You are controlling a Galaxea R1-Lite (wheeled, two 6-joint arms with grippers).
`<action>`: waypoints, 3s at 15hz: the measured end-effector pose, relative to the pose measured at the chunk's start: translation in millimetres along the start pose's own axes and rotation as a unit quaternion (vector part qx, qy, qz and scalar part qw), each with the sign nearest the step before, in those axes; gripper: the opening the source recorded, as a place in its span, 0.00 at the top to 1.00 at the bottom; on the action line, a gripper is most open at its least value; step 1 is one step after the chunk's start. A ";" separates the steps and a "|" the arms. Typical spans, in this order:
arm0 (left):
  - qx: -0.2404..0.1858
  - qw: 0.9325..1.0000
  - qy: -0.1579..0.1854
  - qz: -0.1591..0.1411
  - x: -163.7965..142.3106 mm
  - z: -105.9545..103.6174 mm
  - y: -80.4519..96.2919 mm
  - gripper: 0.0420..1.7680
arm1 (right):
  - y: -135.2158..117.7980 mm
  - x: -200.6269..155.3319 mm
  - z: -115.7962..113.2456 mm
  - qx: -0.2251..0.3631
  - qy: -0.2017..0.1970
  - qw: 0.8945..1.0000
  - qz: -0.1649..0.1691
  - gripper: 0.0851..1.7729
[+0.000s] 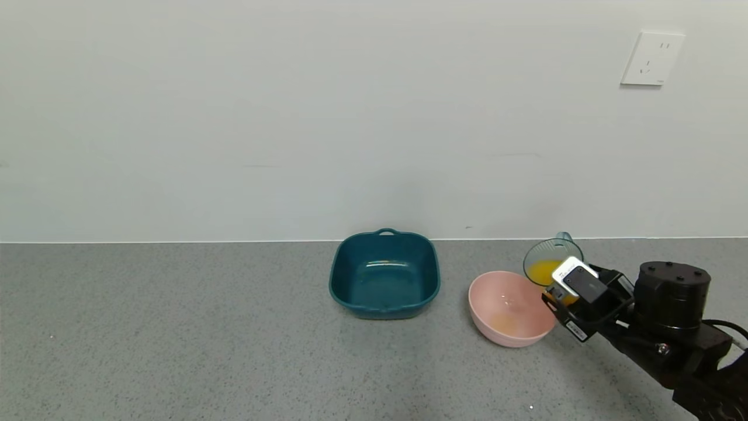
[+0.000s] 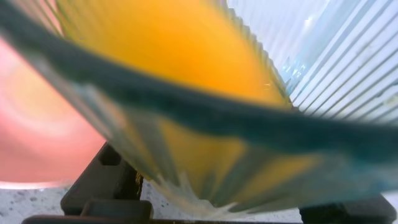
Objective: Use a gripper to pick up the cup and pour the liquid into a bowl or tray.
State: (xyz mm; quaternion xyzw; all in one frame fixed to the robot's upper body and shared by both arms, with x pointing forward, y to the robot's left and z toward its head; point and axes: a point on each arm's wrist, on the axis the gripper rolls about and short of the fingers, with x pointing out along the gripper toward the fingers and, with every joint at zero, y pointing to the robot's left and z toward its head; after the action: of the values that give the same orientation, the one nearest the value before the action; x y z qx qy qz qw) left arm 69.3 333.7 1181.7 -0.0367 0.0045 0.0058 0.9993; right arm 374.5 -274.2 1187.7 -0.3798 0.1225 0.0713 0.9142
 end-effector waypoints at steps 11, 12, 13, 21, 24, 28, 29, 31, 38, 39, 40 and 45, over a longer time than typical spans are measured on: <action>0.000 1.000 0.000 0.000 0.0 0.0 0.0 0.03 | -7.5 4.3 -10.3 -0.102 0.028 0.994 -0.017 0.26; 0.000 1.000 0.000 0.000 0.0 0.0 0.0 0.03 | -9.0 5.8 -11.7 -0.109 0.030 0.993 -0.019 0.26; 0.000 1.000 0.000 0.000 0.0 0.0 0.0 0.03 | -9.8 6.7 -12.8 -0.116 0.033 0.993 -0.020 0.26; 0.000 1.000 0.000 0.000 0.0 0.0 0.0 0.03 | -12.8 9.6 -16.8 -0.168 0.041 0.985 -0.022 0.26; 0.000 1.000 0.000 0.000 0.0 0.0 0.0 0.03 | -18.9 11.2 -19.7 -0.189 0.047 0.980 -0.031 0.26; 0.000 1.000 0.000 0.000 0.0 0.0 0.0 0.03 | -21.1 12.0 -20.1 -0.207 0.049 0.976 -0.034 0.26; 0.000 1.000 0.000 0.000 0.0 0.0 0.0 0.03 | -21.1 12.0 -20.1 -0.212 0.050 0.975 -0.034 0.26; 0.000 1.000 0.000 0.000 0.0 0.0 0.0 0.03 | -21.4 12.4 -19.8 -0.225 0.050 0.973 -0.034 0.26; 0.000 1.000 0.000 0.000 0.0 0.0 0.0 0.03 | -25.9 15.7 -16.5 -0.258 0.047 0.964 -0.042 0.26; 0.000 1.000 0.000 0.000 0.0 0.0 0.0 0.03 | -26.2 15.9 -16.3 -0.262 0.047 0.963 -0.043 0.26; 0.000 1.000 0.000 0.000 0.0 0.0 0.0 0.03 | -26.5 16.0 -16.0 -0.268 0.047 0.961 -0.043 0.26; 0.000 1.000 0.000 0.000 0.0 0.0 0.0 0.03 | -28.1 16.6 -14.7 -0.288 0.046 0.955 -0.046 0.26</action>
State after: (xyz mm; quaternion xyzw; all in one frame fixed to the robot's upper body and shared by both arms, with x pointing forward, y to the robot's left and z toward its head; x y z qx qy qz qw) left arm 69.3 333.7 1181.8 -0.0370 0.0043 0.0058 0.9993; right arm 394.2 -303.8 1192.1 -0.6353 0.1212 0.0434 0.7614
